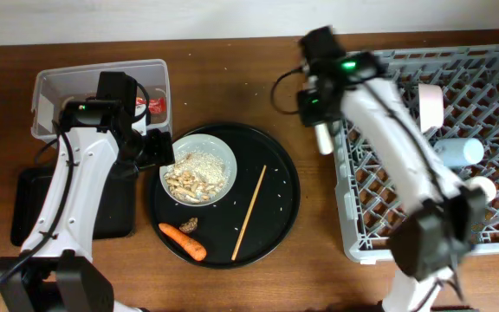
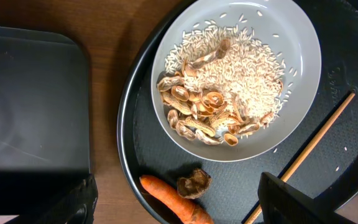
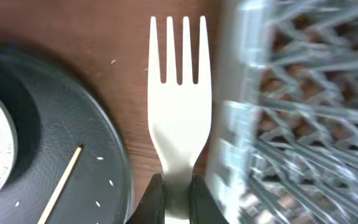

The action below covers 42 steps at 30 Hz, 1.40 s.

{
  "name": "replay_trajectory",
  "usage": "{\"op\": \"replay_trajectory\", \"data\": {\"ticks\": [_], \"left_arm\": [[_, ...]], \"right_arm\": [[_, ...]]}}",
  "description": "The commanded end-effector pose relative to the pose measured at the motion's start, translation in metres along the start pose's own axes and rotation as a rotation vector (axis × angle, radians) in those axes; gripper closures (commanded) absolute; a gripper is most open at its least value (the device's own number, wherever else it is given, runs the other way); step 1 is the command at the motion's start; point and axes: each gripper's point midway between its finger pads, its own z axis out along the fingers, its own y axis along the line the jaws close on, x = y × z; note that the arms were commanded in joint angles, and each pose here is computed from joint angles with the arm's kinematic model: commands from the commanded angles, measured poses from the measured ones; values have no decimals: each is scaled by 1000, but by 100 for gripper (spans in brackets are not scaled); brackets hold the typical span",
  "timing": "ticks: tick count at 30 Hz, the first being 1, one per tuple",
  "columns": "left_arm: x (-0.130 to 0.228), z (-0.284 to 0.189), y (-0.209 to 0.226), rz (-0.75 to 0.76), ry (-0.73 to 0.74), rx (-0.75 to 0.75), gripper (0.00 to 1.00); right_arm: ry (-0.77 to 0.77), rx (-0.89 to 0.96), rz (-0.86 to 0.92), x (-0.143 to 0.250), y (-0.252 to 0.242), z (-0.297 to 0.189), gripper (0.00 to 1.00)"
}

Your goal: Sort waste into correct bins and load items into the dishwasher rack

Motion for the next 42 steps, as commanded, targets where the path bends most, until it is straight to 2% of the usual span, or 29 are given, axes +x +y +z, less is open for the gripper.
{"op": "replay_trajectory", "data": {"ticks": [1,4,6,13,14,15,17,19,21,22,25,27,28,32,37,39,40,42], "left_arm": [[-1,0,2,-1,-2,-8,18],[-1,0,2,-1,-4,-7,18],[-2,0,2,0,-5,-7,18],[-1,0,2,0,-4,-7,18],[-1,0,2,-1,-4,-7,18],[-1,0,2,0,-4,-7,18],[-1,0,2,-1,-4,-7,18],[-1,0,2,-1,-4,-7,18],[-1,0,2,-1,-4,-7,18],[-1,0,2,-1,-4,-7,18],[-1,0,2,0,-5,-7,18],[-1,0,2,-1,-5,-7,18],[-1,0,2,-1,-4,-7,18],[-1,0,2,-1,-5,-7,18],[-1,0,2,-1,-4,-7,17],[-1,0,2,-1,-4,-6,17],[-1,0,2,-1,-4,-6,18],[-1,0,2,-1,-4,-6,17]], "right_arm": [[73,46,123,21,-54,-14,96],[226,20,198,60,-75,7,96],[289,-35,162,79,-65,27,96],[351,-31,154,114,-61,74,94],[352,-31,154,115,-61,74,80],[341,-32,154,112,-61,70,75],[293,-34,156,99,-62,51,69],[195,-46,155,74,-62,13,65],[144,-140,138,64,-40,-15,64],[150,-247,149,66,-8,-25,64],[215,-296,161,79,58,-23,64],[253,-301,151,93,106,-9,51],[276,-289,169,103,124,2,50],[352,-237,216,150,181,69,50],[448,-126,199,194,194,127,52],[477,-89,206,204,192,138,60],[482,-83,208,206,191,140,73],[483,-77,212,206,190,141,88]]}}
